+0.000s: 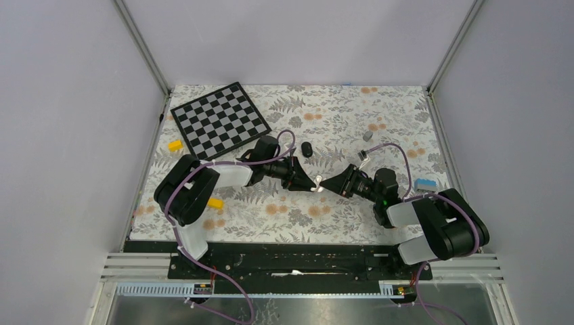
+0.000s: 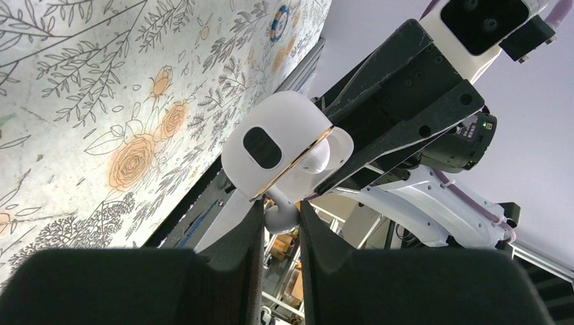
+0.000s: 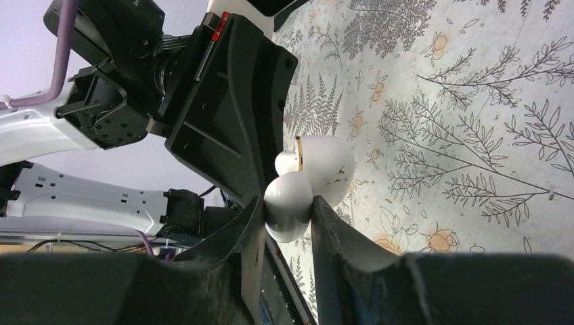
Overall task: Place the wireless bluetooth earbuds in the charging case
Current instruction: Place the earbud in the charging case.
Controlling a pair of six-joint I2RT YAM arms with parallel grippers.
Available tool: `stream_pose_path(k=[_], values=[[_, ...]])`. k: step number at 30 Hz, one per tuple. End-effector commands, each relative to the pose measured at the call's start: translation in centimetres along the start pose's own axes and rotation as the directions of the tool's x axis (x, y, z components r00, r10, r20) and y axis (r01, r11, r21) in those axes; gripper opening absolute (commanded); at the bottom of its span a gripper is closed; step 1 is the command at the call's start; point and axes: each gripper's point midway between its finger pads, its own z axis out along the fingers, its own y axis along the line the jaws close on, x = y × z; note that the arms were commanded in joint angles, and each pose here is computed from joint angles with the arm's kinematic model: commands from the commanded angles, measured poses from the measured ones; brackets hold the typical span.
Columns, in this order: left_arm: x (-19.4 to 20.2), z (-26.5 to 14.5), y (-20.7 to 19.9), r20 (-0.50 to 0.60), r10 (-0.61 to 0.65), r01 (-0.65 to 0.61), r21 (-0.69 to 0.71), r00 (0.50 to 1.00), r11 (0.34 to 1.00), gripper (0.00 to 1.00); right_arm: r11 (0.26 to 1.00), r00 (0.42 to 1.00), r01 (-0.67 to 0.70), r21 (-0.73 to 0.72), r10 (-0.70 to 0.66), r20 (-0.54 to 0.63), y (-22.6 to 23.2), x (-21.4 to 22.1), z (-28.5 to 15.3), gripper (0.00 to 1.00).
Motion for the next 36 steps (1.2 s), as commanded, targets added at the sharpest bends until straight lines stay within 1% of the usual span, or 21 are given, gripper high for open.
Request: stream_pose_path(k=[1, 5, 11, 13, 22, 36], values=[[-1.14, 0.32, -1.44, 0.036, 0.078, -0.078, 0.005, 0.996, 0.997, 0.13, 0.997, 0.998, 0.065, -0.049, -0.064, 0.029, 1.70, -0.79, 0.07, 0.00], [-1.20, 0.47, -1.48, 0.033, 0.086, -0.086, -0.004, 0.996, 0.996, 0.19, 0.997, 0.998, 0.066, -0.045, -0.065, 0.028, 1.72, -0.73, -0.01, 0.00], [-1.07, 0.55, -1.55, 0.027, 0.089, -0.089, -0.003, 0.996, 0.996, 0.33, 0.997, 0.997, 0.067, -0.036, -0.066, 0.029, 1.54, -0.71, -0.07, 0.00], [-1.09, 0.52, -1.60, 0.031, 0.094, -0.094, -0.004, 0.995, 0.996, 0.36, 0.997, 0.997, 0.068, -0.039, -0.067, 0.027, 1.59, -0.72, -0.04, 0.00], [-1.27, 0.59, -1.84, 0.043, 0.160, -0.158, -0.042, 0.986, 0.987, 0.39, 0.997, 0.997, 0.073, -0.027, -0.072, 0.016, 1.30, -0.55, -0.02, 0.00], [-1.48, 0.44, -1.33, 0.043, 0.185, -0.180, -0.104, 0.982, 0.978, 0.39, 0.996, 0.996, 0.082, -0.027, -0.081, 0.022, 1.86, -0.71, -0.32, 0.00]])
